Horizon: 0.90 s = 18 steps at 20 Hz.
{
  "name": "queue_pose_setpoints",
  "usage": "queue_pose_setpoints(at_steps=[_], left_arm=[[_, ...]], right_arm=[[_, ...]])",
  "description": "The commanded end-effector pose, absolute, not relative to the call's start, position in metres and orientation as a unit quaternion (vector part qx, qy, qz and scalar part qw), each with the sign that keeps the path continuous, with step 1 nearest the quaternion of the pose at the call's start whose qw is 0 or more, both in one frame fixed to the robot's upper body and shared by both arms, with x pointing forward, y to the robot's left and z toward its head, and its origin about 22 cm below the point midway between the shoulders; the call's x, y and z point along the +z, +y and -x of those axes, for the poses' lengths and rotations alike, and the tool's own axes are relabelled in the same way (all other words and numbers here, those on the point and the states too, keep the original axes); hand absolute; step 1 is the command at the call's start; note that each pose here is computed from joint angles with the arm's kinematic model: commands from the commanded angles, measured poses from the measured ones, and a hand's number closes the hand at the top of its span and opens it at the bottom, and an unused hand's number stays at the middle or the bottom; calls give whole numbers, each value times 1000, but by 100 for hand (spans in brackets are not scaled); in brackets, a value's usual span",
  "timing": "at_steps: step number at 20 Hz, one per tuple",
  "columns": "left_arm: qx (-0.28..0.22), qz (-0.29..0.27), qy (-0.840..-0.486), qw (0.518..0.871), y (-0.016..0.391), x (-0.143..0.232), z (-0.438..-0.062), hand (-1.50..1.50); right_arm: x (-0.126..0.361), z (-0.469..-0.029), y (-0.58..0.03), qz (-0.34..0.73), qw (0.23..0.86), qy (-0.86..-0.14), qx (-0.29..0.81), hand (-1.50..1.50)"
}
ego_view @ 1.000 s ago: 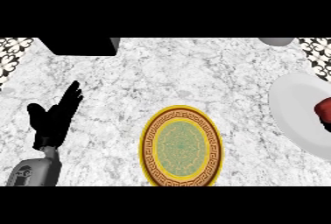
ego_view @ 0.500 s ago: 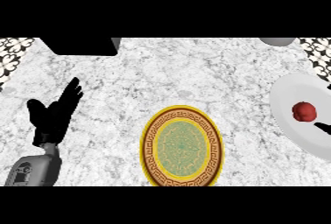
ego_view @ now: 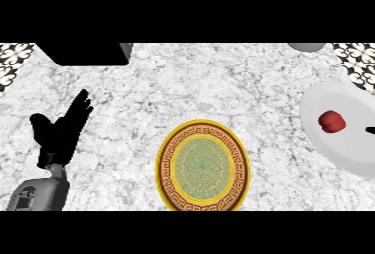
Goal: Pick the bell pepper from the plate and place it in the plate
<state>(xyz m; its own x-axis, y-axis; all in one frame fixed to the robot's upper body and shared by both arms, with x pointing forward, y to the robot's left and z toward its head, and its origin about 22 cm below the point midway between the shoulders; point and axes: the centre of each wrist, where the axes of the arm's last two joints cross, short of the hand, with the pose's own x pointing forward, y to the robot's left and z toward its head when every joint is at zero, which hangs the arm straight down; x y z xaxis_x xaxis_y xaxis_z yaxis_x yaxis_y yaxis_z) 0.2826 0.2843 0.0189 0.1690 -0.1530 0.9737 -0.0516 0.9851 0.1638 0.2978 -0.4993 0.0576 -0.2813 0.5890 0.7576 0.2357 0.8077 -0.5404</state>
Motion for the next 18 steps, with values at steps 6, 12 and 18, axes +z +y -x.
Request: queue_pose_setpoints(at_steps=[6,12,18], left_arm=[[-41,-73,-646,758,297,11,-268,0],[-43,-83,-651,753,274,20,-283,0],[-41,-76,-649,756,286,30,-283,0]], right_arm=[[75,-287,-527,100,633,-765,62,-150],[57,-251,-553,99,623,-774,57,-150],[75,-239,-572,114,618,-775,60,-150]])
